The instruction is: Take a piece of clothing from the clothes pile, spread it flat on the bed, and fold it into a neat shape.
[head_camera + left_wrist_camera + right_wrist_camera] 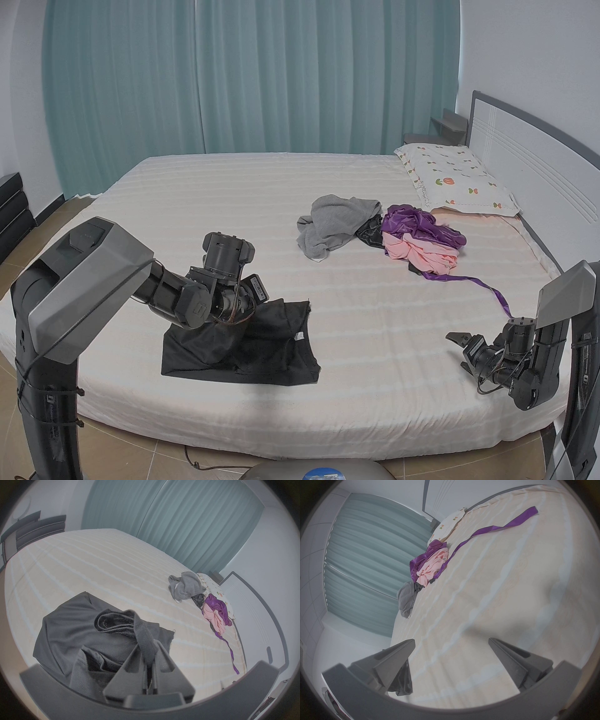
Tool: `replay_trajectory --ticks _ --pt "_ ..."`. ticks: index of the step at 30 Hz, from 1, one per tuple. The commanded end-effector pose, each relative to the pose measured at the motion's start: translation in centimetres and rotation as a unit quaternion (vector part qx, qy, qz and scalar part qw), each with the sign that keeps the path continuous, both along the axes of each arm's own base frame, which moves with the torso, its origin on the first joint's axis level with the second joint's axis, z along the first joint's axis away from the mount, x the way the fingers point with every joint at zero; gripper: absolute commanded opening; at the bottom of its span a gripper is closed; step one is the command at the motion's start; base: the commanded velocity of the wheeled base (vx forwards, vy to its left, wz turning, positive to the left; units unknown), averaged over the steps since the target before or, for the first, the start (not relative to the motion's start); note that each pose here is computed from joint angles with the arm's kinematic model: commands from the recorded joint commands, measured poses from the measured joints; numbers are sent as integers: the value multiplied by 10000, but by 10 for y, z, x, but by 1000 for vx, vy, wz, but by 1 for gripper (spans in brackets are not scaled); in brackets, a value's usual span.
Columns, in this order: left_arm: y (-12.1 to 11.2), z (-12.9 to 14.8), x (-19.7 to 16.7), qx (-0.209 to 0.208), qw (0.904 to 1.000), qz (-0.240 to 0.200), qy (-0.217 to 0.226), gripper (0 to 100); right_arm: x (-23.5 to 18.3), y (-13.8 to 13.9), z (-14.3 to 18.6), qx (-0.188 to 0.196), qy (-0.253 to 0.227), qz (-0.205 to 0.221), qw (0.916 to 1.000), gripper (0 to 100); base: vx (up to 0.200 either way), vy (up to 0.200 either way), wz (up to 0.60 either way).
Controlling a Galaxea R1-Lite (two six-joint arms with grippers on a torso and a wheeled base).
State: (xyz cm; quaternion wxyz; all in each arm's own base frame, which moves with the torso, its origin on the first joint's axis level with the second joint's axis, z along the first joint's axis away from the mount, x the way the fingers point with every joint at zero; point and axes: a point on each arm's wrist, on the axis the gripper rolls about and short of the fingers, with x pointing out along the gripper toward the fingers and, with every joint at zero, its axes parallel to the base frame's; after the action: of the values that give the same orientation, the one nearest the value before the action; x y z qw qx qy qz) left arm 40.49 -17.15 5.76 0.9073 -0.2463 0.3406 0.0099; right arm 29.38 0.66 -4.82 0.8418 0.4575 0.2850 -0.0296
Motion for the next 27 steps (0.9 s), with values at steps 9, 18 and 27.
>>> replay_trajectory --ticks 9,18,27 --pt "-26 -13 3 -229 9997 47 34 0 0 1 -1 -28 -30 32 10000 100 0 0 0" --pt "-40 -13 -1 -374 9993 -6 34 100 0 1 -1 -54 -29 47 10000 100 0 0 0" --pt "-26 7 0 -1066 9929 528 14 100 -1 1 -1 -60 -23 51 10000 100 0 0 0"
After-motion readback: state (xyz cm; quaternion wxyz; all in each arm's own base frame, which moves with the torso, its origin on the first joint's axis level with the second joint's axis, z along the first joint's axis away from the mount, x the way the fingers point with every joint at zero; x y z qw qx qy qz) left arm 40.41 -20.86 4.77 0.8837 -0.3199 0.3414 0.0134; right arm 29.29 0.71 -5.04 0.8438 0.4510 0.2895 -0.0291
